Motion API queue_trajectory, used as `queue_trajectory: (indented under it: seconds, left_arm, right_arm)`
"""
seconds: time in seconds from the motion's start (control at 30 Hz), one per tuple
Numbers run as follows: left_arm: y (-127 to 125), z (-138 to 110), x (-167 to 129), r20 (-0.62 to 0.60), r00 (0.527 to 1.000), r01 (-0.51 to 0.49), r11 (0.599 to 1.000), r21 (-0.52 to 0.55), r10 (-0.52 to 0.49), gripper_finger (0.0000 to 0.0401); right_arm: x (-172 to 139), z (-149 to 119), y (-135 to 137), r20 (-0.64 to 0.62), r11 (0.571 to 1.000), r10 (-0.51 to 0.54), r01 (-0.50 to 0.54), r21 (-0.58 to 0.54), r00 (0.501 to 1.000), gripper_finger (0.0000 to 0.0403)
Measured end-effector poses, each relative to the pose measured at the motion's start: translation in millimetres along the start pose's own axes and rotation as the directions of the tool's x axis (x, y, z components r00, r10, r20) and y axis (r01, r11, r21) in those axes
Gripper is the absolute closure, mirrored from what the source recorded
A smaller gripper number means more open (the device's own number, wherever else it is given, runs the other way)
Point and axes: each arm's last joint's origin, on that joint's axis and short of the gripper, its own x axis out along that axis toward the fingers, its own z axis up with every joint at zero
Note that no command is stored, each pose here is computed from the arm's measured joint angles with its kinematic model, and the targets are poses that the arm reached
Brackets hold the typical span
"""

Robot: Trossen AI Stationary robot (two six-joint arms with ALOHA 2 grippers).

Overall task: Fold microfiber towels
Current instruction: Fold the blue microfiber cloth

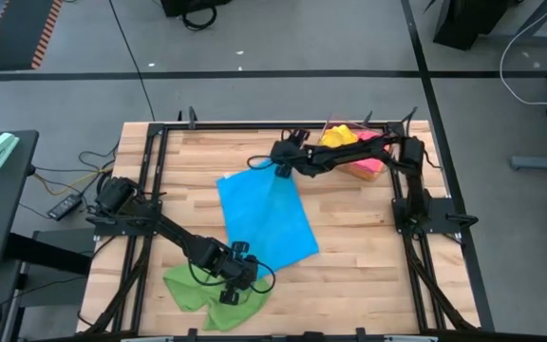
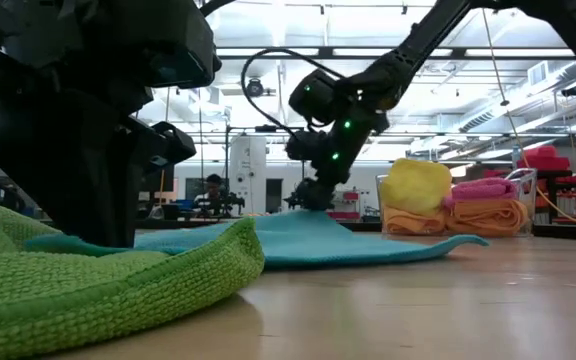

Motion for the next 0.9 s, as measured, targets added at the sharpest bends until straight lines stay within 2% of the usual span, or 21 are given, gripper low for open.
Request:
queue_trajectory:
  seconds: [0.07, 0.23, 0.4, 0.47, 0.57, 0.7, 0.8, 0.9]
  left_arm:
    - [0, 0, 0, -0.003, 1.000, 0.001, 1.000, 0.001, -0.001, 0.0354]
    - [1, -1, 0, -0.014, 1.000, -0.003, 1.000, 0.008, 0.003, 0.0354]
    - [0, -2, 0, -0.020, 1.000, -0.001, 1.000, 0.014, 0.002, 0.0346]
    - [0, -3, 0, -0.035, 0.999, 0.013, 1.000, 0.015, -0.012, 0.0345]
    - [1, -5, -1, -0.058, 0.998, 0.022, 0.999, 0.029, -0.020, 0.0347]
    - [1, -5, -1, -0.065, 0.998, 0.023, 0.998, 0.060, -0.019, 0.0354]
    - [1, -5, -1, -0.067, 0.998, 0.024, 0.998, 0.063, -0.020, 0.0357]
    - [1, -5, -1, -0.070, 0.997, 0.030, 0.997, 0.067, -0.025, 0.0356]
  right_arm:
    - [-4, 1, -6, -0.030, 1.000, -0.001, 0.000, -0.009, 1.000, 0.0173]
    - [-22, 10, -21, 0.000, 1.000, 0.024, -0.024, -0.014, 1.000, 0.0173]
    - [-38, 14, -41, 0.035, 0.985, 0.171, -0.171, -0.028, 0.985, 0.0173]
    - [-43, 12, -48, 0.028, 0.959, 0.283, -0.283, -0.018, 0.959, 0.0173]
    - [-47, 7, -51, 0.024, 0.890, 0.456, -0.456, 0.004, 0.890, 0.0173]
    - [-37, -7, -57, -0.016, 0.884, 0.466, -0.467, -0.012, 0.884, 0.0173]
    - [-28, -18, -66, -0.053, 0.879, 0.476, -0.476, 0.019, 0.878, 0.0172]
    - [-27, -25, -68, -0.072, 0.813, 0.583, -0.581, 0.044, 0.810, 0.0163]
